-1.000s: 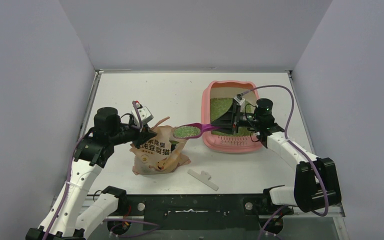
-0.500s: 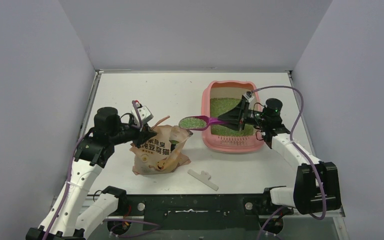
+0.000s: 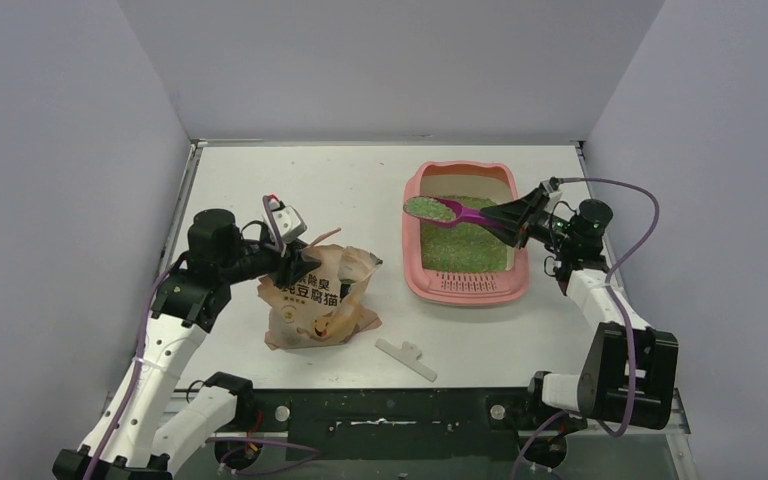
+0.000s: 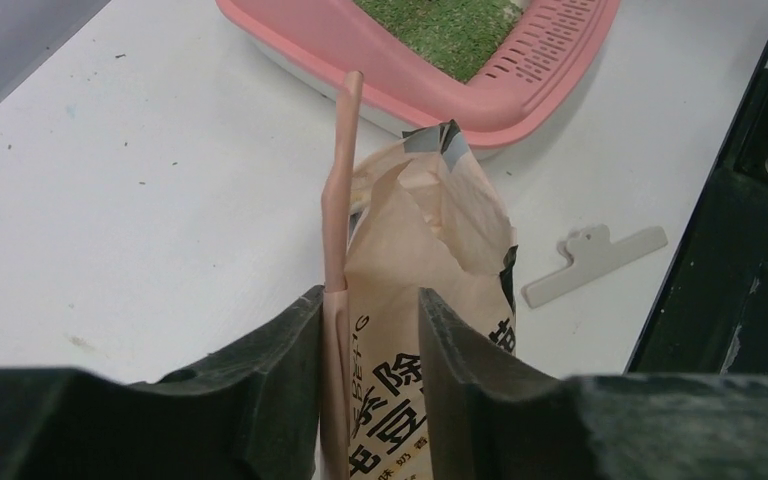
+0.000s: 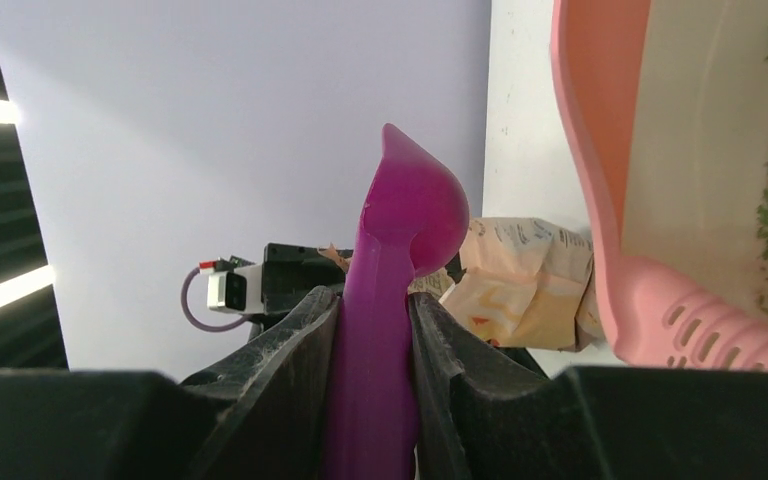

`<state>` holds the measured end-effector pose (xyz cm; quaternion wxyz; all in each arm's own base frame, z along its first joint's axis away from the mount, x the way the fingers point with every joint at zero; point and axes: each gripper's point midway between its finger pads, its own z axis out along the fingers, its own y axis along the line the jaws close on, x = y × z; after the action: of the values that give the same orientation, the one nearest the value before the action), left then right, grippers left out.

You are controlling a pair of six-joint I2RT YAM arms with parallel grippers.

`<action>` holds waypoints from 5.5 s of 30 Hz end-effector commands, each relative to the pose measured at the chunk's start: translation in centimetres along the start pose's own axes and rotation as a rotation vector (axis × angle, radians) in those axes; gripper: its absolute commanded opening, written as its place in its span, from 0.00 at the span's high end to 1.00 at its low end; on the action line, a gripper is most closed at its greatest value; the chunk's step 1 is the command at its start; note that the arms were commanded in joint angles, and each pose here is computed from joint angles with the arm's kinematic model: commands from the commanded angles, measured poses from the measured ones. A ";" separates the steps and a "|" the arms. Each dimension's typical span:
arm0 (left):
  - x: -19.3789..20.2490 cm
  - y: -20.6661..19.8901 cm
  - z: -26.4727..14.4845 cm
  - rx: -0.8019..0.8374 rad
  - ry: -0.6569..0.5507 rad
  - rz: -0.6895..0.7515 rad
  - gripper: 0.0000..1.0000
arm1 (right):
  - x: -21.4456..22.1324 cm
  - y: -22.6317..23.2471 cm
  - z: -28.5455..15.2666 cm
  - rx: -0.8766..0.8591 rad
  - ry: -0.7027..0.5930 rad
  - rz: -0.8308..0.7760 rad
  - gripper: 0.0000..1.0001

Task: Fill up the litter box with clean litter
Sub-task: Pour the cat litter into the litter box.

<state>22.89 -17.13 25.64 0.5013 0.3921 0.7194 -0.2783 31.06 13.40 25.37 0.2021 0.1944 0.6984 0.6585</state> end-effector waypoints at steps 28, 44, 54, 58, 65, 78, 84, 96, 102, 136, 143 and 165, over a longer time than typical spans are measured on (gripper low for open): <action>-6.4 1.1 -5.3 -0.252 -0.225 0.146 0.27 | -8.6 -4.2 -3.2 0.356 -0.289 -0.165 1.00; -5.9 0.5 -6.4 -0.267 -0.200 0.149 0.25 | -13.9 -2.5 2.1 0.365 -0.342 -0.249 1.00; -6.0 0.6 -6.6 -0.271 -0.193 0.156 0.24 | -15.3 -2.9 2.4 0.382 -0.377 -0.233 1.00; -5.9 0.6 -6.6 -0.276 -0.192 0.158 0.24 | -14.7 -2.7 3.5 0.368 -0.346 -0.245 1.00; -6.5 0.1 -6.6 -0.253 -0.223 0.178 0.24 | -14.8 -3.1 4.4 0.380 -0.330 -0.238 1.00; -6.0 0.3 -6.1 -0.252 -0.205 0.092 0.20 | -16.4 -3.1 0.9 0.425 -0.410 -0.235 1.00; -5.4 0.9 -6.4 -0.297 -0.194 0.045 0.16 | -16.3 -2.9 -0.7 0.446 -0.431 -0.237 1.00; -3.7 3.5 -8.3 -0.508 -0.158 -0.056 0.14 | -12.1 -3.6 -1.5 0.471 -0.372 -0.204 1.00; -3.8 3.2 -7.6 -0.459 -0.144 0.001 0.14 | -8.3 -3.8 -2.2 0.453 -0.309 -0.176 1.00; -3.7 2.3 -6.7 -0.385 -0.151 0.031 0.14 | 0.6 -7.4 -10.9 0.543 -0.327 -0.013 1.00; -3.3 2.4 -6.6 -0.387 -0.136 0.039 0.14 | -2.3 -5.0 -12.4 0.599 -0.442 -0.124 1.00; -1.8 2.7 -8.3 -0.468 -0.085 0.060 0.11 | -12.8 -0.9 1.2 0.594 -0.387 -0.400 1.00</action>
<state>21.33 -10.16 29.27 0.6044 0.2768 0.7369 -0.1230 40.20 6.38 21.98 0.3388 0.2512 0.8485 0.3198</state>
